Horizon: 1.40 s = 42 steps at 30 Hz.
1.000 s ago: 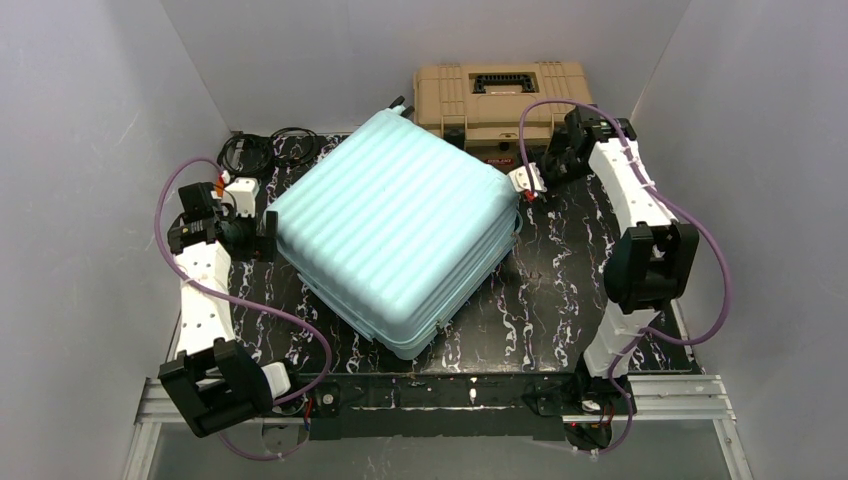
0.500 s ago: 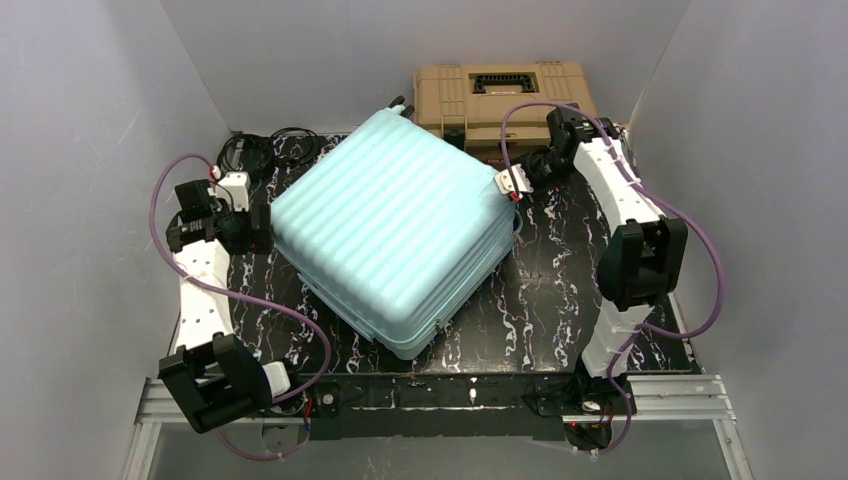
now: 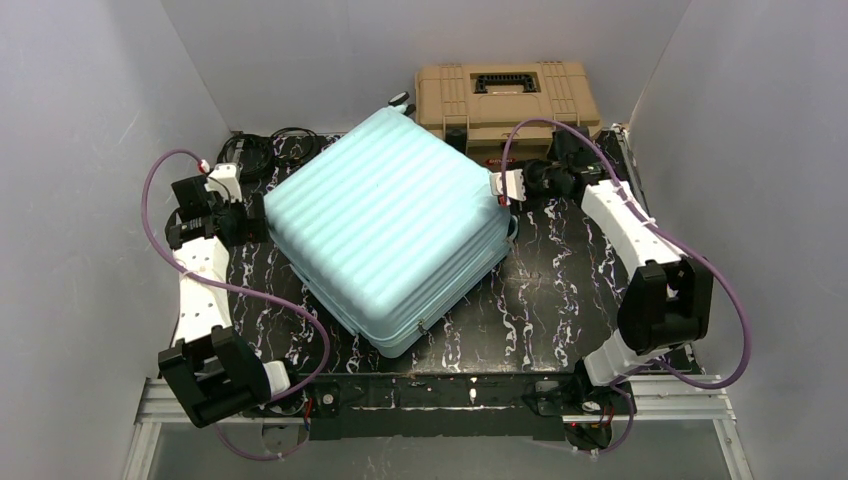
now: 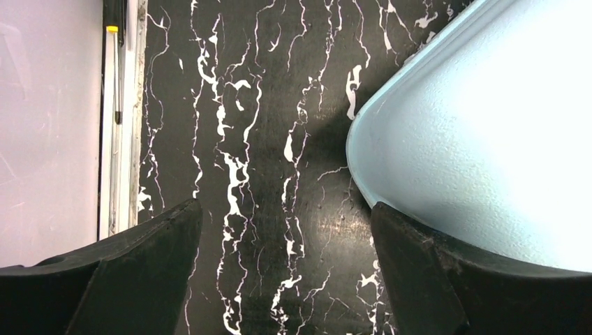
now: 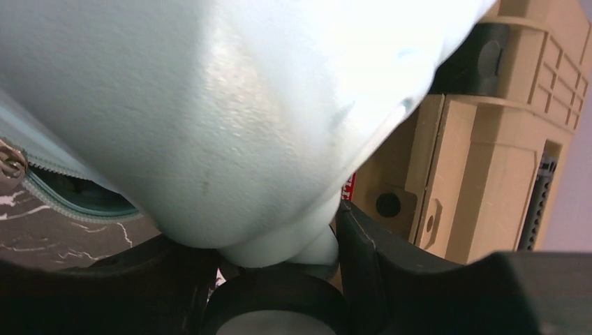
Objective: Pack the luggage
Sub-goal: Zip the luggage at the center of the board.
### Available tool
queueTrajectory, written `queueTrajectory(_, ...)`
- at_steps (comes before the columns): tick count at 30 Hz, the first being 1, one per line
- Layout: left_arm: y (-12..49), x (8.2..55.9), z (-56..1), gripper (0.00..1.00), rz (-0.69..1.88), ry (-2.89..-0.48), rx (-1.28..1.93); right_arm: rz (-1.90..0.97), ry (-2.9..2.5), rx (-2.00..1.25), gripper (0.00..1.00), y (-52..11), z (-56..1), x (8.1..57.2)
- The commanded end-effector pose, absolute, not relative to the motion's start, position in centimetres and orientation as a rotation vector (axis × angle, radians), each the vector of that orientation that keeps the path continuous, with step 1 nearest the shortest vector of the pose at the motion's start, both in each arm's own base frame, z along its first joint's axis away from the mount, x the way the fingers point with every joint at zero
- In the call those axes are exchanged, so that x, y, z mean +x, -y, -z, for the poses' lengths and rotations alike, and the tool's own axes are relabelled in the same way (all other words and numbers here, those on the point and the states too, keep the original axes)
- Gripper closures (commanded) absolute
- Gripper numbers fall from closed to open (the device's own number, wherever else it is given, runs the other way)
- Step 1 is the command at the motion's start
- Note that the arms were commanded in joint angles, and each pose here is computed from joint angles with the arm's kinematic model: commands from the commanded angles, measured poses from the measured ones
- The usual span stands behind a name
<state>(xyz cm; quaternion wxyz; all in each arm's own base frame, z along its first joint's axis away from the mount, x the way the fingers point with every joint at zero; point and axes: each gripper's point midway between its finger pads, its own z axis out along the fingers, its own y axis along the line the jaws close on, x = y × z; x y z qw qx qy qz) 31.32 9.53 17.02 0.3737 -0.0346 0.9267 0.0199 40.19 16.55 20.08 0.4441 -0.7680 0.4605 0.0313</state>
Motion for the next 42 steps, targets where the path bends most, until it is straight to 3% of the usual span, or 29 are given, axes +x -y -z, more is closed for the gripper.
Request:
queueTrajectory(1,-7.0,32.7,-18.2,0.11,0.084,-2.293,-0.056,0.033,-1.050,-1.575,0.99,-17.8,-30.6,42.5)
queueTrajectory(15,-8.1,31.7,-19.7,0.10,-0.025,-2.244,-0.120,-0.106,-1.127,-1.606,0.99,-17.1,-29.8,35.9)
queueTrajectory(22,-7.8,31.6,-19.9,0.09,-0.001,-2.250,-0.118,0.024,-1.227,-1.579,0.99,-15.1,-24.1,37.3)
queueTrajectory(27,-7.5,31.4,-19.9,0.09,0.014,-2.254,-0.111,0.025,-1.281,-1.536,0.99,-14.7,-23.2,37.4)
queueTrajectory(34,-8.2,31.4,-21.9,0.08,-0.051,-2.213,-0.091,-0.174,-1.245,-1.585,0.99,-16.1,-25.4,32.3)
queueTrajectory(42,-9.0,31.5,-26.0,0.06,-0.117,-2.127,-0.121,-0.337,-1.269,-1.667,0.99,-16.7,-23.7,26.9)
